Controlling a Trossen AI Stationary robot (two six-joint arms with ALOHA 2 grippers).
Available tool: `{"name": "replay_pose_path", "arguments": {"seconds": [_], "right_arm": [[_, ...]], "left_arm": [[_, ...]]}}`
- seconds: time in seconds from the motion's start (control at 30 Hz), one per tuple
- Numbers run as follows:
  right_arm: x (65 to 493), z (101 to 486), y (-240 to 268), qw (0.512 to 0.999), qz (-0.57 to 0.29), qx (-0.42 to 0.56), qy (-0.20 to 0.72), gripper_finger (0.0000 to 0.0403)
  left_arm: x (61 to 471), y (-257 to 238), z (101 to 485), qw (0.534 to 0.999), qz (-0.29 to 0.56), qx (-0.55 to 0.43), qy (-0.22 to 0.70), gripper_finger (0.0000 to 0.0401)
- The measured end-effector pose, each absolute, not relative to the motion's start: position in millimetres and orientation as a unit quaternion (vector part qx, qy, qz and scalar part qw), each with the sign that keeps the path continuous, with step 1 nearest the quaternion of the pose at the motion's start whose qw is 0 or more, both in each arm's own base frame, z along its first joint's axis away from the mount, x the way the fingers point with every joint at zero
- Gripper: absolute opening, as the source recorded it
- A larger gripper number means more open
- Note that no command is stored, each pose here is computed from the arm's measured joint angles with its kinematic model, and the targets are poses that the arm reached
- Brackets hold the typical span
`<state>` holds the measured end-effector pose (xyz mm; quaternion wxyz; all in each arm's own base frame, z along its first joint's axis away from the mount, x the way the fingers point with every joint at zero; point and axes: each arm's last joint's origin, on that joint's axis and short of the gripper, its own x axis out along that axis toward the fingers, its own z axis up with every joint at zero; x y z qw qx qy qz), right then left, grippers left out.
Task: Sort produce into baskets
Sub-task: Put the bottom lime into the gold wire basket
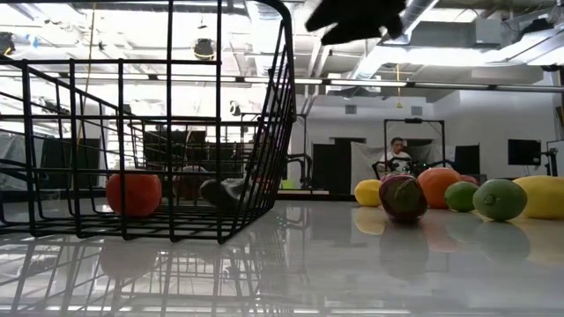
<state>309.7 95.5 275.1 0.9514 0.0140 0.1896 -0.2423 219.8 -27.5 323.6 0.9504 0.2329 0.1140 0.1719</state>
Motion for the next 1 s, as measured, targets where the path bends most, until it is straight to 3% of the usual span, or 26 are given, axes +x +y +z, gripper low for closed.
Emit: {"name": "replay_pose_path", "arguments": {"seconds": [0.2,0.43,0.6,0.7,1.0], "right_arm": [[292,246,113,0.927,-0.245,0.089,0.269,0.0260],[287,209,138,0.904,-0.230,0.079,0.353,0.0260],[267,197,127,0.831,-0.292,0.153,0.448,0.0260],[250,195,128,0.798,-0.318,0.142,0.491,0.0260],[232,196,136,0.755,-0.166,0.027,0.633,0.0261]], "left_arm": [[190,-22,339,0.962,0.170,0.192,0.088,0.0223],[170,-21,343,0.980,0.118,0.140,0.083,0.0223],[170,-21,339,0.980,0.118,0.125,0.101,0.0223],[172,-21,336,0.978,0.117,0.127,0.115,0.0223],[177,-22,333,0.976,0.117,0.133,0.124,0.0223]]}}
